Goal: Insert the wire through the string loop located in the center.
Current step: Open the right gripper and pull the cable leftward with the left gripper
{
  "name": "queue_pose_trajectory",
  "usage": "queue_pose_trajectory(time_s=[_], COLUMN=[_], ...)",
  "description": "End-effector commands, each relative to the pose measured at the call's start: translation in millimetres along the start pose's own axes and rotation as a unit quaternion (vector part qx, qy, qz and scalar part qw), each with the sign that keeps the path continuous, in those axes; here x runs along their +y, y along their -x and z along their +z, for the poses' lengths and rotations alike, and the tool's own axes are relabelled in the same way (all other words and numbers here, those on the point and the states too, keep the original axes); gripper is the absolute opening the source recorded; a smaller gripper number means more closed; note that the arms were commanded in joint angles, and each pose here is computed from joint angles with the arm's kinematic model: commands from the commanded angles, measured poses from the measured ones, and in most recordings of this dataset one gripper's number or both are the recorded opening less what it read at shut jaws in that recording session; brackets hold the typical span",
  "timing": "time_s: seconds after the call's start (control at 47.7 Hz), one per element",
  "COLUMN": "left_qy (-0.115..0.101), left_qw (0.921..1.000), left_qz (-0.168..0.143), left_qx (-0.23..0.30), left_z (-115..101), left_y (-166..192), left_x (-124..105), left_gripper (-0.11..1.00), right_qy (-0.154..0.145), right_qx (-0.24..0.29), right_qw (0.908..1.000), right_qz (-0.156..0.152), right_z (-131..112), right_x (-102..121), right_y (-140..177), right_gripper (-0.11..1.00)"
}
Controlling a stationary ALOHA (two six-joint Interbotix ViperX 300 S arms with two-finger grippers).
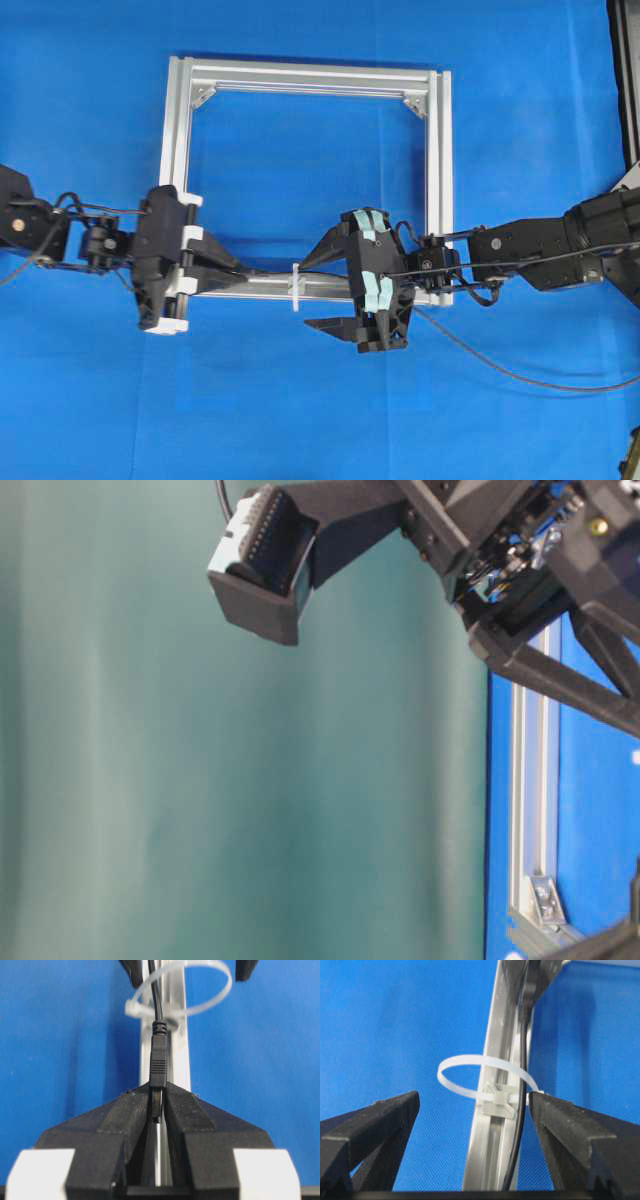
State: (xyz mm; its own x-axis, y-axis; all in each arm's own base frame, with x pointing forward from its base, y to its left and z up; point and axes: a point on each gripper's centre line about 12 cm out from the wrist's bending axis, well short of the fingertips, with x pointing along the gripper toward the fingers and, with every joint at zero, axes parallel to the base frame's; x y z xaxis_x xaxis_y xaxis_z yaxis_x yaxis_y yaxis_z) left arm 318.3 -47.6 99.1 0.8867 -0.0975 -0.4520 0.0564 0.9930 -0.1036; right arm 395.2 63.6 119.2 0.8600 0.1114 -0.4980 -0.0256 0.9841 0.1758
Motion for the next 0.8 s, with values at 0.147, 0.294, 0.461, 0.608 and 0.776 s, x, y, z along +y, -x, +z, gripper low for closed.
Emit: queue_pose_trajectory(time_s=[0.147,0.294,0.461,0.608,0.776], left_qy=[-0.004,-0.007,-0.012,-0.016,-0.015], left_qw=[0.9999,0.9999,0.9997,0.9994,0.9993], left_qz=[-0.007,-0.009,-0.02,-0.029,-0.031], left_qx=[-0.015,-0.002,0.003,-0.003,-0.01], left_z=[-5,-20,-32,-37,-45], left_y=[30,51,73,91,111], left_x=[-1,0,-3,-5,-2], left_gripper=[0.05,0.05,0.05,0.05,0.05], right_qy=[0.001,0.001,0.001,0.001,0.002], right_qx=[-0.016,-0.018,-0.018,-0.018,-0.019], right_qw=[0.9999,0.9998,0.9998,0.9998,0.9998], right_qz=[0.007,0.008,0.01,0.009,0.01], right_z=[11,13,13,14,14], right_x=[6,7,8,7,9], right_y=[5,7,7,7,7], right_gripper=[0.89,0.89,0.89,0.89,0.89])
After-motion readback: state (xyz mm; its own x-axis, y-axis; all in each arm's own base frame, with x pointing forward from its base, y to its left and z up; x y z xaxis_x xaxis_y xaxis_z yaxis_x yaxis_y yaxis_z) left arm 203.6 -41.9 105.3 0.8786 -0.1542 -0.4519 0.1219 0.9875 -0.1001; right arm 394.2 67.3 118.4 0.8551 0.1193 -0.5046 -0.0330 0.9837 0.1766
